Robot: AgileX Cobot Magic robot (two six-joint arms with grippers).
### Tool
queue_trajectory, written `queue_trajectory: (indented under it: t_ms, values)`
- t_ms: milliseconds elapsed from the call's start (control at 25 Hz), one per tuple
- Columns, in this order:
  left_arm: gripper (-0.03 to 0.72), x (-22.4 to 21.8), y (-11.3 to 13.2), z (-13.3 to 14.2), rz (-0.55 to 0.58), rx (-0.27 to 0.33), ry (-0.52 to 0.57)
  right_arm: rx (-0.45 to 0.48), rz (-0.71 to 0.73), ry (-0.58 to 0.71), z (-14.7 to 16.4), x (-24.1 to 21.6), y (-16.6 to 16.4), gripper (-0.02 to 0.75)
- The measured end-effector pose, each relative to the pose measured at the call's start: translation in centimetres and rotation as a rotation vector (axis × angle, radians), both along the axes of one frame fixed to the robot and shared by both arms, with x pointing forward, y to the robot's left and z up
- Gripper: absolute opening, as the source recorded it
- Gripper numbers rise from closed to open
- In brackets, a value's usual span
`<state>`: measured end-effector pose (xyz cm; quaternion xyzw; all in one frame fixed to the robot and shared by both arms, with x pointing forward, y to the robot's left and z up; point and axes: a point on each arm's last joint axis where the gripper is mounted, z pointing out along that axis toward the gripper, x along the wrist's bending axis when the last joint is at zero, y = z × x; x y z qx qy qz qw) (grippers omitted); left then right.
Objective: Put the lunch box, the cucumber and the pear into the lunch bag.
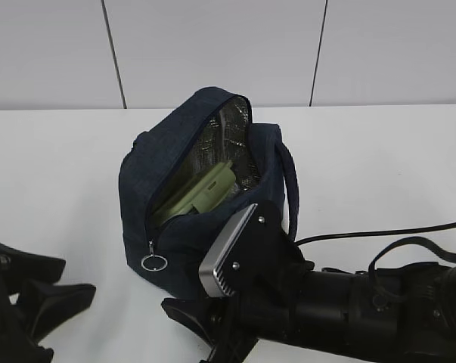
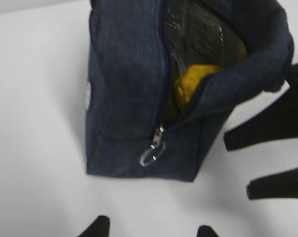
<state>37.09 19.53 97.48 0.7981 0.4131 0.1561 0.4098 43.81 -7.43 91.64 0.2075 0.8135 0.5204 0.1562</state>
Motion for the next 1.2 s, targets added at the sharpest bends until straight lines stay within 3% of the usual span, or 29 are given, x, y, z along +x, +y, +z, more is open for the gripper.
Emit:
queue_trajectory:
  t_ms: [120,240,520,680,840,1000,1080,1200]
  values:
    - [0.324,-0.1,-0.3,-0.9,-0.019,0.016,0.079,-0.001,0.002,-0.001,0.0,0.0,0.0,0.377]
    - [0.323,0.3,-0.7,-0.8,-0.040,0.034,0.072,0.000,0.002,0.001,0.0,0.0,0.0,0.376]
    - [0.321,0.1,-1.3,1.9,-0.183,0.086,-0.178,0.000,0.004,0.001,0.0,-0.1,0.0,0.376]
    - [0.321,-0.5,-1.5,2.5,-0.293,0.167,-0.308,-0.001,0.005,0.000,0.0,-0.1,0.0,0.376]
    - [0.305,-0.7,-1.9,1.5,-0.367,0.217,-0.248,-0.001,0.005,0.000,0.0,-0.1,0.0,0.375]
    - [0.269,-0.4,-2.3,-0.4,-0.320,0.197,-0.053,-0.001,0.005,0.000,0.0,-0.1,0.0,0.375]
    - [0.263,-0.1,-2.4,-1.3,-0.316,0.217,0.022,-0.001,0.005,0.000,0.0,-0.1,0.0,0.375]
    - [0.261,-0.2,-3.4,-0.9,-0.433,0.276,0.029,0.001,0.005,-0.001,0.0,-0.1,0.1,0.375]
